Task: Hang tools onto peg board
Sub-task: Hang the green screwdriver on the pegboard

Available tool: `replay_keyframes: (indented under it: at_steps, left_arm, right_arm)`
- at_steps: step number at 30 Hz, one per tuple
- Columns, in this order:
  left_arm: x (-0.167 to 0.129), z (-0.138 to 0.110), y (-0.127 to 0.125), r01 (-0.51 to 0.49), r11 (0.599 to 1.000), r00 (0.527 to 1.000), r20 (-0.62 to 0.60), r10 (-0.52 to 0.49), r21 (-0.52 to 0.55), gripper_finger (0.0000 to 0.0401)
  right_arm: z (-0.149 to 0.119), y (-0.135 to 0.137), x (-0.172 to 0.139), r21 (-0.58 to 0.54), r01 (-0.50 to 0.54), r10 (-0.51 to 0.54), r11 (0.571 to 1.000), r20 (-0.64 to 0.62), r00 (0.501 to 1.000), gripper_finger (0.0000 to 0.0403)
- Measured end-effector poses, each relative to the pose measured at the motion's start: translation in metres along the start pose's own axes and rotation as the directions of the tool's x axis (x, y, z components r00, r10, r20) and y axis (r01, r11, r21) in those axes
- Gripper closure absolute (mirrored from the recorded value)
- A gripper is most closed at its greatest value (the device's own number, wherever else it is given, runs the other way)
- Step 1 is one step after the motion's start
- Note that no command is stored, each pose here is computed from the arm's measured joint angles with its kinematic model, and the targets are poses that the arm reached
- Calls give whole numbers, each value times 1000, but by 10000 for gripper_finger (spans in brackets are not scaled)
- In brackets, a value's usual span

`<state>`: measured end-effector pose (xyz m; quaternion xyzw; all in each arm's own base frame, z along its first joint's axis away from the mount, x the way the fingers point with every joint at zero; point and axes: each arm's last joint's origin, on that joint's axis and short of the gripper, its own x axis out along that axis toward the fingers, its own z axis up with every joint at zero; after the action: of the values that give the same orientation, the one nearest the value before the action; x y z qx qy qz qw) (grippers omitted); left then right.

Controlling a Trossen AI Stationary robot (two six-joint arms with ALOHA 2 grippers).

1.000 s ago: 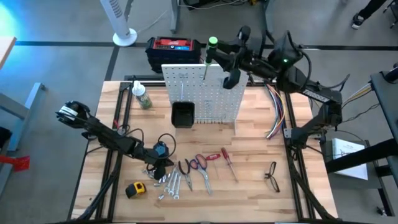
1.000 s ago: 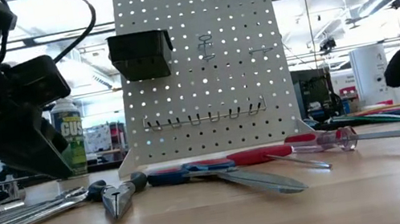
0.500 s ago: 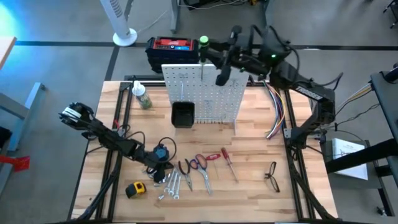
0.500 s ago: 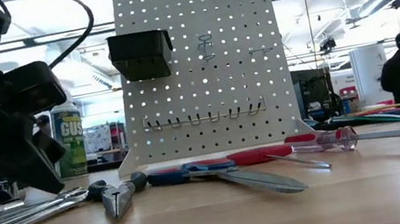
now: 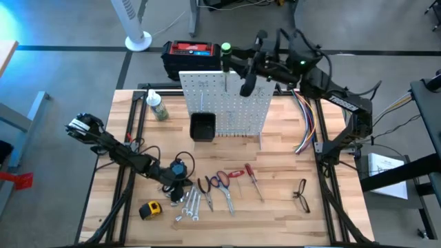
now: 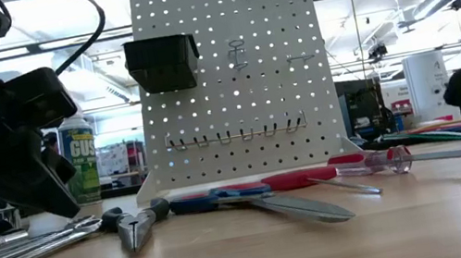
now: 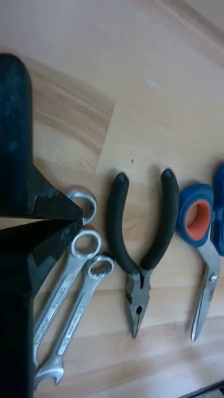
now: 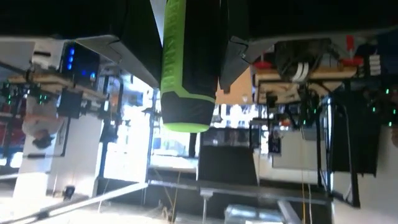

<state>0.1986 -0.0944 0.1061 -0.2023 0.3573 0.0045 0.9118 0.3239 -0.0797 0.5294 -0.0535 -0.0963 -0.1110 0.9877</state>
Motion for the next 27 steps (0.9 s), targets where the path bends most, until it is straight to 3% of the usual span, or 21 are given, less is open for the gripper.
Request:
replay_keyframes:
  at_steps: [9,17,27]
  left_arm:
    - [-1,-1,-2,5,1000,1000,4,-5,7,401]
    - [-1,-1,-2,5,1000,1000,4,-5,14,401]
    - [-1,-2,-5,15,1000,1000,6,-15,20,401]
  right_arm:
    - [-14,1,1,2,-3,4,1000,-80,997,299]
    - [-45,3,5,5,-9,10,1000,-165,986,295]
    - [-52,4,-2,4,-6,6,1000,-194,981,267]
